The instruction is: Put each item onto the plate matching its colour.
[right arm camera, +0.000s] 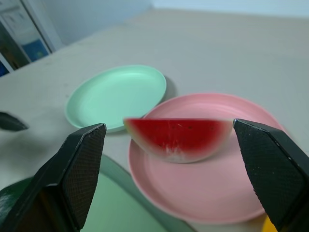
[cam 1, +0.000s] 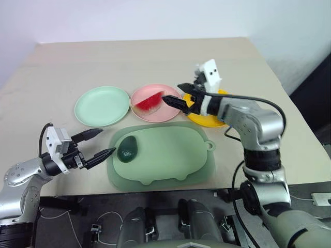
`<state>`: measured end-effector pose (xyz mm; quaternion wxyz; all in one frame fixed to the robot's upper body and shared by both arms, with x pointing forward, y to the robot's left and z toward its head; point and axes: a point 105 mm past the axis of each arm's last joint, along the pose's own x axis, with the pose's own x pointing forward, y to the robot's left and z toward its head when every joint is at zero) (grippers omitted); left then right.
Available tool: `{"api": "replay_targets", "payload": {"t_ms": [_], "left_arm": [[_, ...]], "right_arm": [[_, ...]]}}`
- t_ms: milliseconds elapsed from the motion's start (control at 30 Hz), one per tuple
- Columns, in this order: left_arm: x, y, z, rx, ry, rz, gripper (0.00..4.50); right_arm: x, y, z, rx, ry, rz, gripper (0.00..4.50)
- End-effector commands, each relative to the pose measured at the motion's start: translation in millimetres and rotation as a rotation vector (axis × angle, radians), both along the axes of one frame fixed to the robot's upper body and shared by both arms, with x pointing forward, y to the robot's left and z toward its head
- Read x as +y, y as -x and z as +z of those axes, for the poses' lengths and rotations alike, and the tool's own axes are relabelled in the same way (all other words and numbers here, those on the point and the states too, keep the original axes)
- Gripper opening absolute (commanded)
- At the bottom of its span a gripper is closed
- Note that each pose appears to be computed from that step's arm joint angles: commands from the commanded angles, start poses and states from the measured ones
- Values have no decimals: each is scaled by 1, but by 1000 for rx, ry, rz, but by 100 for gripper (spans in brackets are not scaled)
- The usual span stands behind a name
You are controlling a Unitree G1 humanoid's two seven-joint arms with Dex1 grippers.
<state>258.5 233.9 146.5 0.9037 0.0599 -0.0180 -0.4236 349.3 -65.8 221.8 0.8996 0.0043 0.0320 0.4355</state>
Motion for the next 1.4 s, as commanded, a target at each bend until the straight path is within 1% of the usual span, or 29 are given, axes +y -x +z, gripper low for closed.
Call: {"api": "replay_targets", "payload": {"t_ms": [33, 133, 200, 267, 467, 567, 667, 767, 967, 1100, 1233, 1400], "left_arm": [[1, 4, 11, -39, -4, -8, 450], [0, 6, 10, -34, -2, -8, 450], [-2, 9, 12, -32, 3, -10, 450], [-2, 11, 13, -29, 14, -8, 450], [-12, 14, 10, -2, 9, -32, 450], [-24, 9, 10, 7, 43, -30, 450], [-39, 6, 4, 34, 64, -36, 450], [-45, 3, -1, 56, 74, -53, 450], [-55, -3, -14, 103, 80, -64, 450], [-62, -7, -17, 105, 81, -60, 450], [-74, -11, -22, 108, 54, -67, 450], [-75, -22, -26, 94, 15, -22, 450]], "right_arm": [[-8, 20, 10, -56, -62, 49, 448], [-15, 32, -2, -22, -64, 74, 448], [-18, 46, -7, -24, -49, 124, 448], [-19, 53, -12, -27, -30, 145, 448], [-21, 52, -26, -14, 26, 137, 448], [-19, 47, -26, -28, 32, 119, 448], [-20, 44, -25, -42, 36, 88, 448], [-20, 48, -23, -38, 26, 93, 448], [-25, 56, -26, -44, 60, 98, 448], [-29, 60, -27, -39, 73, 90, 448], [-33, 62, -27, -41, 85, 68, 448], [-35, 62, -26, -41, 98, 48, 448]]}}
